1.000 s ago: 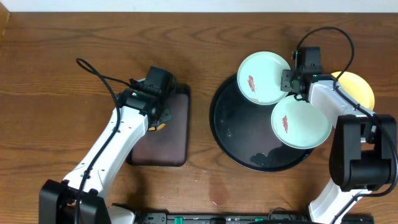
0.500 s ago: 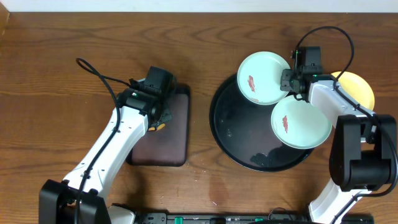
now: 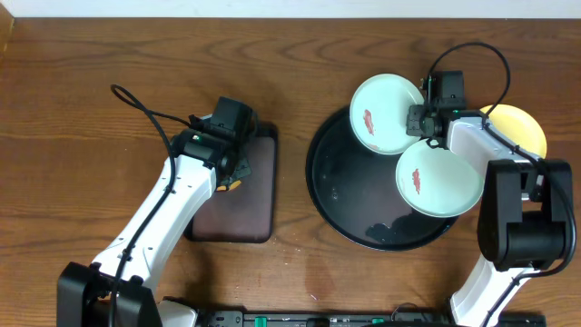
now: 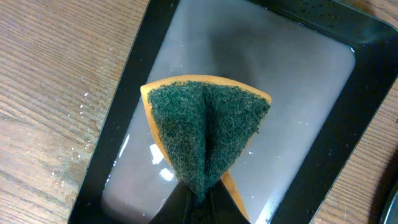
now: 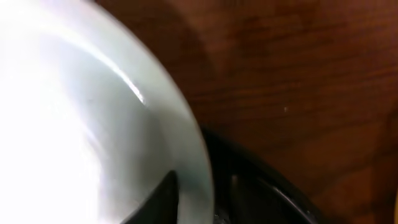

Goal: Clean dirty plates on tray and stack at the side
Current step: 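Move the right gripper to the rim of the upper green plate, then drag the green plate with the right gripper to the tray center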

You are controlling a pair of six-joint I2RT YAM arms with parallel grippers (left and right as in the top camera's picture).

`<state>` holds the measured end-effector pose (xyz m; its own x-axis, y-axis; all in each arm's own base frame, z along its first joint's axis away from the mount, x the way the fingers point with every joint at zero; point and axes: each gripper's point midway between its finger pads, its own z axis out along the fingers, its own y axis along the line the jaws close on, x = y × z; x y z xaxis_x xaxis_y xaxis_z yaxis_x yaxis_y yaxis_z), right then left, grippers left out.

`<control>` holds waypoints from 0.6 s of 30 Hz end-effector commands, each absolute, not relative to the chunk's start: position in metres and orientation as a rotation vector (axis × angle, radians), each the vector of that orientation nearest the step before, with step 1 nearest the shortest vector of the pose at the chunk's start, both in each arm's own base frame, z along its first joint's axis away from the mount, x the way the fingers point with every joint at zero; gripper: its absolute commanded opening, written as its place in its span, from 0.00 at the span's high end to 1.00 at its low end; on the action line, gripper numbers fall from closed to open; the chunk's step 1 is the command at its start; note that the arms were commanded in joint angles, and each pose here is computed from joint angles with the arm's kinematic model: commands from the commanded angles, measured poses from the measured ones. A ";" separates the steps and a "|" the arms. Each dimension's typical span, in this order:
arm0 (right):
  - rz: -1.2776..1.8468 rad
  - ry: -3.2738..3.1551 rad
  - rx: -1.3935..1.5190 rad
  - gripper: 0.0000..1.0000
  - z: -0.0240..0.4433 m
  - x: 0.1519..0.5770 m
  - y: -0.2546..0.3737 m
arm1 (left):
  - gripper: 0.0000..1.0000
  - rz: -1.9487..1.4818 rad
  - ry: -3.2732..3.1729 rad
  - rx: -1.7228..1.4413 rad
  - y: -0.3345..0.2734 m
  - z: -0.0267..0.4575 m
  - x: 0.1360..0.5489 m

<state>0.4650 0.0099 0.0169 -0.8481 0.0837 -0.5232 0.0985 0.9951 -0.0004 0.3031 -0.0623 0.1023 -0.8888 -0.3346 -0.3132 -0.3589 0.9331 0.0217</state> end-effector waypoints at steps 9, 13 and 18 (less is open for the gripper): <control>0.204 2.592 0.056 0.99 0.016 0.466 0.046 | 0.92 0.130 2.797 -0.493 -0.060 0.099 0.301; 0.288 2.595 -0.004 0.99 0.017 0.462 0.069 | 0.92 0.130 2.797 -0.493 -0.060 0.099 0.301; 0.323 2.597 -0.090 0.99 0.017 0.457 0.096 | 0.92 0.130 2.797 -0.493 -0.060 0.099 0.301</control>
<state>0.4642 0.0736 0.0241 -0.8518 0.0403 -0.5223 -0.0694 0.9796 0.1887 0.3030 -0.0622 0.1023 -0.8888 -0.3345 -0.3132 -0.3590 0.9331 0.0222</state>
